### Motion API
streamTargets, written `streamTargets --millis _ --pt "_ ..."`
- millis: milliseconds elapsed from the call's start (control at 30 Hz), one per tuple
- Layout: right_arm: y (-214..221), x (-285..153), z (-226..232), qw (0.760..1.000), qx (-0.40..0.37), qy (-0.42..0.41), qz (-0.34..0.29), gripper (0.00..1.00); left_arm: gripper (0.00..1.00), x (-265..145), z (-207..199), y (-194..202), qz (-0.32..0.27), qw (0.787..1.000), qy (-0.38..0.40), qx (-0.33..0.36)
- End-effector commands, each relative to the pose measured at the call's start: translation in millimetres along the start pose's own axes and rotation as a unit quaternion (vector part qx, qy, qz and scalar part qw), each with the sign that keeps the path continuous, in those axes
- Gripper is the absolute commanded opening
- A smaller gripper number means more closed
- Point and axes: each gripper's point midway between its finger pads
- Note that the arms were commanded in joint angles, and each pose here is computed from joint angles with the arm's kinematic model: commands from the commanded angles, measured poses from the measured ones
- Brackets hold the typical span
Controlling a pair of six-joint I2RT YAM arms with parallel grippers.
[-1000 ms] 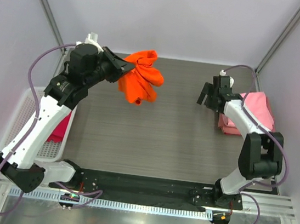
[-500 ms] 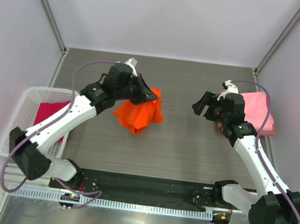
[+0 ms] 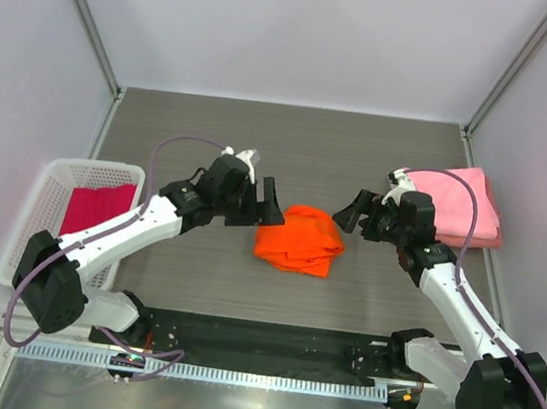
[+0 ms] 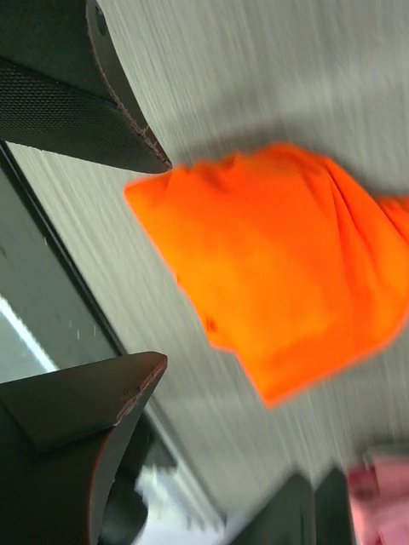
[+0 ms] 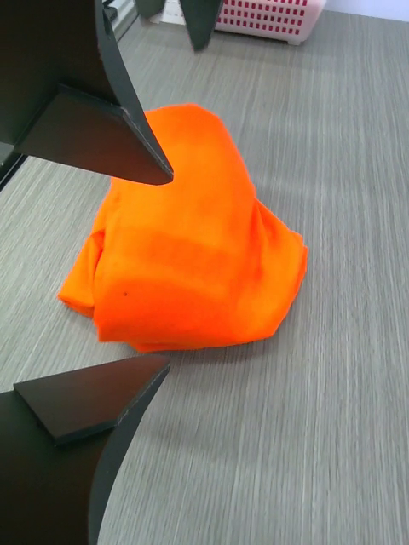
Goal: Fold and stack the t-shirts
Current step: Move the tshirt to the center of the board, then flatten the tshirt out
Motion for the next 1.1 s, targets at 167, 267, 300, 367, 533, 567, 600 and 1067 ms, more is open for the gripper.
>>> streamTargets --millis 167,267,300,367,533,567,600,1067 --pt "5 13 12 1.0 -0.002 -0.008 0.023 0.74 0.85 9 18 4 -0.047 0.993 -0.047 0.094" --pt "23 12 4 0.998 0.01 0.022 0.055 0.72 0.85 10 9 14 -0.051 0.987 -0.057 0.142" --pt "34 9 1 0.997 0.011 0.03 0.069 0.72 0.84 10 4 21 -0.05 0.985 -0.056 0.154" --pt "39 3 -1 0.997 0.001 0.044 0.065 0.73 0.85 10 11 26 -0.053 0.983 -0.075 0.16" --pt "69 -7 -17 0.995 0.01 0.061 0.08 0.72 0.81 16 27 41 -0.042 0.985 -0.088 0.144" --pt "75 -7 -17 0.994 0.018 0.056 0.087 0.69 0.79 18 28 44 -0.04 0.985 -0.088 0.141" --pt "74 -6 -14 0.995 0.019 0.051 0.085 0.69 0.77 20 32 46 -0.038 0.985 -0.093 0.139" --pt "69 24 -35 0.991 0.017 0.102 0.081 0.5 0.51 60 43 59 -0.01 0.985 -0.116 0.128"
Point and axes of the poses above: each gripper's point midway between its finger pads, its own x axis out along the fingers, its own z axis along the line the jaws close on, y = z × x, and after that the axes turned 2 degrees about x, right-handed
